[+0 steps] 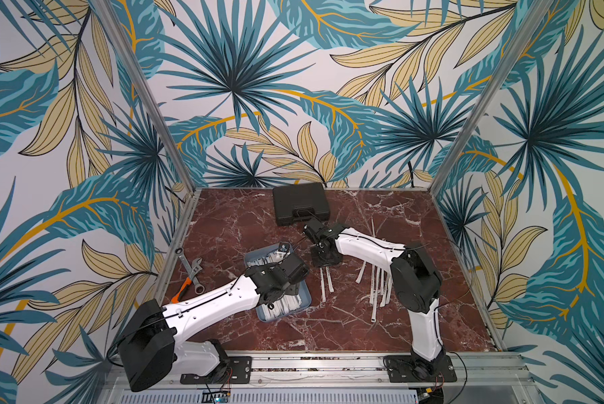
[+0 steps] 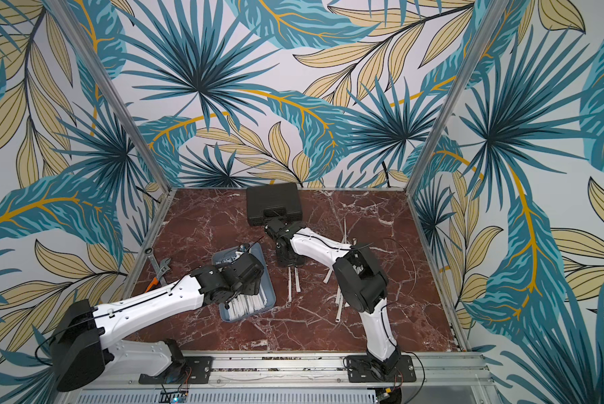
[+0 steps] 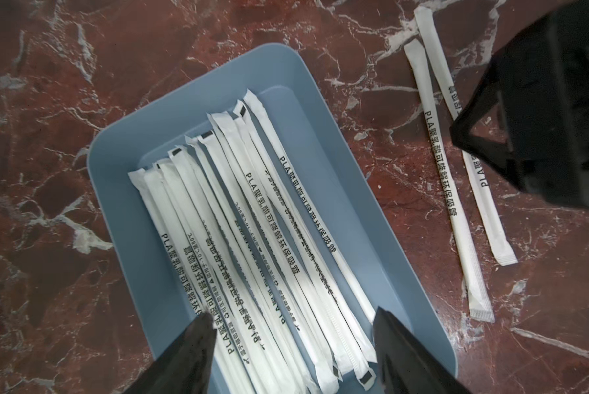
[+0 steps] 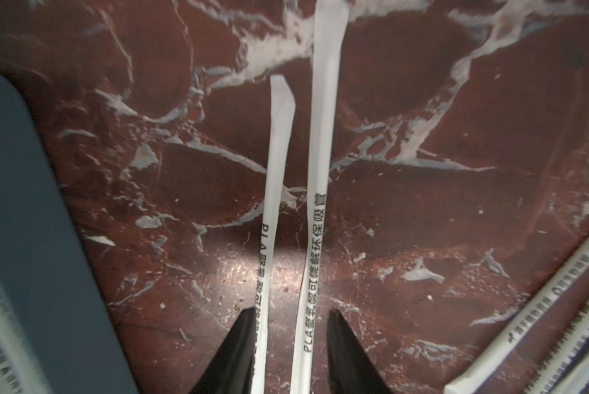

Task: Put the straws into the storage box
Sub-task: Pick up the straw from the center of the board, then place the straw in the storage box.

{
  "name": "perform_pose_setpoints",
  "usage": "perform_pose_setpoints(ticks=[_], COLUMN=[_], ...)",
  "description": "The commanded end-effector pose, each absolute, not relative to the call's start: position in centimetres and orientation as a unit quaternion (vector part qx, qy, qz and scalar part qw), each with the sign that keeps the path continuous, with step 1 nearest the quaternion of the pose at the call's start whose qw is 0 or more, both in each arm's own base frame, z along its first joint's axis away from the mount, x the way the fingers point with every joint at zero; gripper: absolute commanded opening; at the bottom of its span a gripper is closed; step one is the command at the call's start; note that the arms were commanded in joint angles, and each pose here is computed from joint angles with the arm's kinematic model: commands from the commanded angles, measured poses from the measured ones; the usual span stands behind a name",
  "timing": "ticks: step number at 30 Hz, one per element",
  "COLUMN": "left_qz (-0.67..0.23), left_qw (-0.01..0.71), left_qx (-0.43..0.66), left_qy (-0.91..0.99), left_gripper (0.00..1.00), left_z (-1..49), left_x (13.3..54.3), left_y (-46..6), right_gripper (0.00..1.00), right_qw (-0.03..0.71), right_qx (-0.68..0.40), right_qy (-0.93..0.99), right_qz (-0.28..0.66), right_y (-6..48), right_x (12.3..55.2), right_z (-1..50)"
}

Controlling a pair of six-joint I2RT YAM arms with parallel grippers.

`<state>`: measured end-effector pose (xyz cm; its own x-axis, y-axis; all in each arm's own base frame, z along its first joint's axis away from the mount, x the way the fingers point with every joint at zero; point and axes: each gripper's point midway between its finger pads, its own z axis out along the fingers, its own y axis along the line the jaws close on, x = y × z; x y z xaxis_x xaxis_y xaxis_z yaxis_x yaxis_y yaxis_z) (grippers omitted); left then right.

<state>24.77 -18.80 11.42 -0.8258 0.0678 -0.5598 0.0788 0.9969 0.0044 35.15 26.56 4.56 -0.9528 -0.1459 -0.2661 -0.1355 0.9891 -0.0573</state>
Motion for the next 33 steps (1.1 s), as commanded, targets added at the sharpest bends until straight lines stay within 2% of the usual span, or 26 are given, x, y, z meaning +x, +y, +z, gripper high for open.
perform_pose_setpoints(ticks=[1,4,9,12,14,17,20,23,28,33], left_qz=[-0.016,-0.008,0.005,0.015,0.017,0.009,-0.040,-0.106,-0.100,-0.092], left_qw=[0.299,0.302,0.306,0.313,0.315,0.322,0.356,0.360,0.327,0.336], left_qx=[0.032,0.031,0.026,0.020,0.011,-0.026,-0.080,-0.118,-0.118,-0.116], left_qy=[0.954,0.953,0.952,0.950,0.949,0.946,0.930,0.919,0.932,0.930], left_gripper=[0.78,0.79,0.80,0.80,0.80,0.81,0.81,0.81,0.81,0.81], left_z=[11.5,11.5,11.6,12.0,12.5,13.6,14.6,13.9,12.8,13.3], left_x=[24.8,24.7,24.6,24.7,24.7,24.9,25.3,25.4,25.0,24.8], left_y=[-18.9,-18.4,-17.7,-16.7,-15.7,-13.1,-11.2,-11.3,-11.5,-11.0], right_gripper=[0.38,0.34,0.22,0.13,0.09,0.09,0.09,0.09,0.09,0.09], right_qw=[0.125,0.112,0.101,0.107,0.120,0.152,0.155,0.133,0.126,0.129], right_qx=[-0.064,-0.064,-0.065,-0.068,-0.076,-0.118,-0.186,-0.216,-0.211,-0.196], right_qy=[0.990,0.992,0.993,0.992,0.990,0.980,0.961,0.956,0.961,0.968], right_qz=[-0.013,-0.011,-0.022,-0.021,-0.001,0.055,0.133,0.150,0.127,0.092], right_y=[27.1,27.2,27.0,26.8,27.5,30.2,35.2,37.7,39.1,38.4], right_x=[34.6,34.4,34.2,34.2,34.1,33.2,30.4,29.6,31.4,32.7], right_z=[3.3,1.9,0.2,0.7,2.8,7.9,11.1,9.8,6.7,4.6])
